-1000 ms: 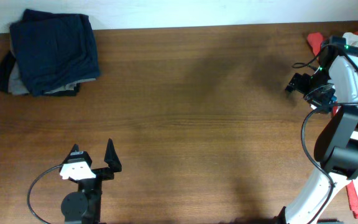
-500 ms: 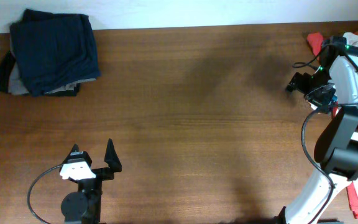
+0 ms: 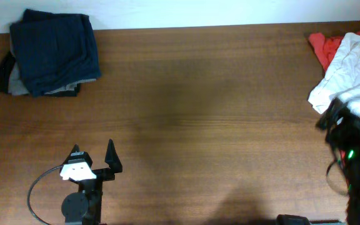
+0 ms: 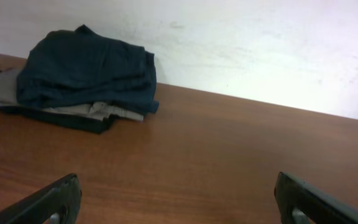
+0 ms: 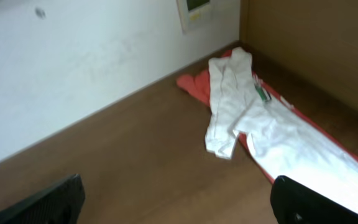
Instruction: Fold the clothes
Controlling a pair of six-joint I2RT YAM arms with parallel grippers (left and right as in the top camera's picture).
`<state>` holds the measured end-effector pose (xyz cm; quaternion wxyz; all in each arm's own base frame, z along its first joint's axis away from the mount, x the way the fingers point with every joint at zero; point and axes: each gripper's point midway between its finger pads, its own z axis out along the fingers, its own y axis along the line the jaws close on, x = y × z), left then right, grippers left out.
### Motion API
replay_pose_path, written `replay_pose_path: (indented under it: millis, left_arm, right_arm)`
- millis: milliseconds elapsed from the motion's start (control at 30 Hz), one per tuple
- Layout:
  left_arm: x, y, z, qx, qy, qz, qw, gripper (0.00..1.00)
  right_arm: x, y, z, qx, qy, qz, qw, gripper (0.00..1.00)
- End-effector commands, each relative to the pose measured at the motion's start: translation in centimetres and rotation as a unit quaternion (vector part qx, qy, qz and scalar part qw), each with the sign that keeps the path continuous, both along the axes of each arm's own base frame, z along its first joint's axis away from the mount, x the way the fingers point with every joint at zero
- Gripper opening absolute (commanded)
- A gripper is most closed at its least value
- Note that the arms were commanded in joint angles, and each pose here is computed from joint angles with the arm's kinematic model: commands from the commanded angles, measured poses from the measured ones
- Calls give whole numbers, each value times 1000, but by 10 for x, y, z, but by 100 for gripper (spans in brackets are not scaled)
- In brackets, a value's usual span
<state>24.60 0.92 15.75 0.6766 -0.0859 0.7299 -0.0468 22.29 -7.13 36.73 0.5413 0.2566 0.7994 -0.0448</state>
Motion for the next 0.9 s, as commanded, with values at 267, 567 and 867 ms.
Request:
replay_pose_path:
  millis: [267, 567, 867]
  left_arm:
    - [0, 0, -1, -6, 0, 2, 1000, 99]
    - [0, 0, -1, -6, 0, 2, 1000, 99]
    - [0, 0, -1, -6, 0, 2, 1000, 99]
  right_arm:
    - [-28, 39, -79, -17, -247, 89, 965, 99]
    - [15, 55, -134, -14, -309, 125, 943, 99]
    - [23, 65, -212, 3, -175, 173, 969, 99]
